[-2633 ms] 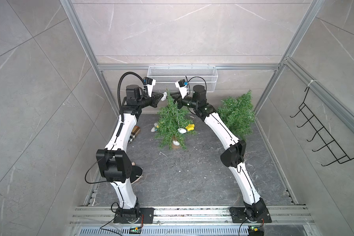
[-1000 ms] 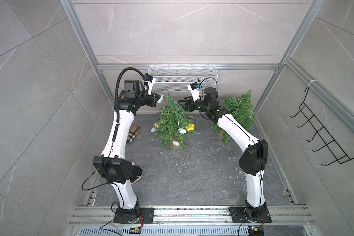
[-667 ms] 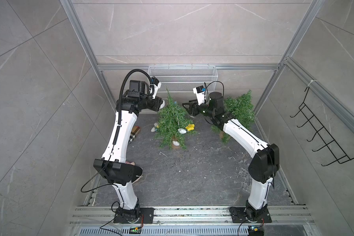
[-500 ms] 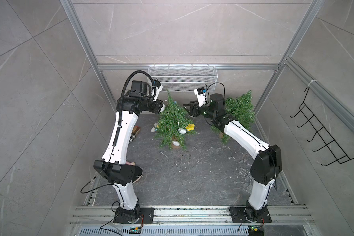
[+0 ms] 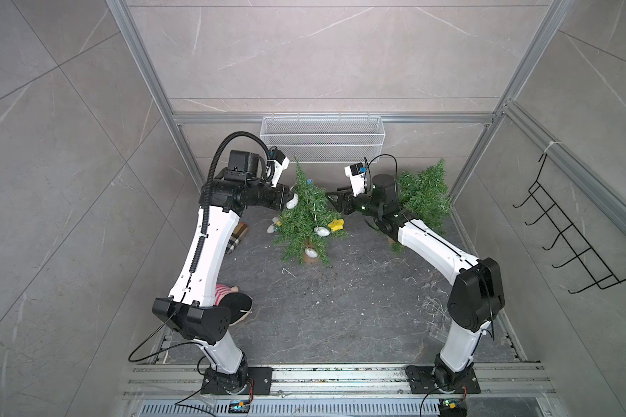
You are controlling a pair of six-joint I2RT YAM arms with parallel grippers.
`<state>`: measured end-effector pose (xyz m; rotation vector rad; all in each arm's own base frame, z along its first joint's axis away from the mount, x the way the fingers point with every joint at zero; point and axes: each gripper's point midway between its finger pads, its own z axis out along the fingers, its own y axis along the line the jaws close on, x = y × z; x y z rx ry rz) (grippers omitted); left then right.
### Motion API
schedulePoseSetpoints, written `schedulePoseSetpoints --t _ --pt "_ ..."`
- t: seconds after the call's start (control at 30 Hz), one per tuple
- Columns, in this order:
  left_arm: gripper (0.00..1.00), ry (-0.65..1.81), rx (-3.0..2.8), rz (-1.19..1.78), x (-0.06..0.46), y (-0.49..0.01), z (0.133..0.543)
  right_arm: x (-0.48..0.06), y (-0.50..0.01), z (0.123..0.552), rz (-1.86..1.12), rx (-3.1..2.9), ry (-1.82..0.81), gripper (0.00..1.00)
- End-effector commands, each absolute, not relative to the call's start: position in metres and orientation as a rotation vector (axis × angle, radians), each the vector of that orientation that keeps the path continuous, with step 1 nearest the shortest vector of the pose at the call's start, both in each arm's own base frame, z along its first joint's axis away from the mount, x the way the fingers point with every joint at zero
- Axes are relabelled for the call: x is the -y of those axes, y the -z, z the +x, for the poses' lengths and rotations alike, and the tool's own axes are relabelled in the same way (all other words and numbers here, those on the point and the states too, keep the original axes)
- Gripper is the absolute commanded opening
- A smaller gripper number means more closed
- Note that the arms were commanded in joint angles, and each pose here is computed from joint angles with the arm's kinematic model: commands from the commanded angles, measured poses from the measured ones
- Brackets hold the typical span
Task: Wrap string light around the christmas tree
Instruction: Wrap the light string around the Christmas tree.
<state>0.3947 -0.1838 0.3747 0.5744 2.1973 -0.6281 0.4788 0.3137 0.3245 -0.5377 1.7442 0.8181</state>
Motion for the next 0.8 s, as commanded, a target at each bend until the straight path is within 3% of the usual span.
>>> schedulePoseSetpoints --t 0.0,0.1,0.33,0.53,0.77 --pt "0.00 0.777 -2.136 0.566 0.201 -0.388 0.390 -0.306 -0.351 0.468 -0.513 -1.683 -0.820 0.62" --pt "0.06 0.815 -2.171 0.549 0.203 -0.377 0.388 -0.304 -0.349 0.463 -0.512 -1.683 -0.822 0.62" --pt "0.35 0.738 -2.186 0.477 0.182 -0.371 0.383 -0.288 -0.339 0.461 -0.437 -1.717 -0.754 0.61" --pt "0.57 0.780 -2.100 0.321 0.164 -0.379 0.368 -0.269 -0.301 0.459 -0.308 -1.925 -0.659 0.60" --pt "0.61 0.786 -2.123 -0.021 0.132 -0.331 0.367 -0.249 -0.247 0.434 -0.026 -2.215 -0.686 0.59"
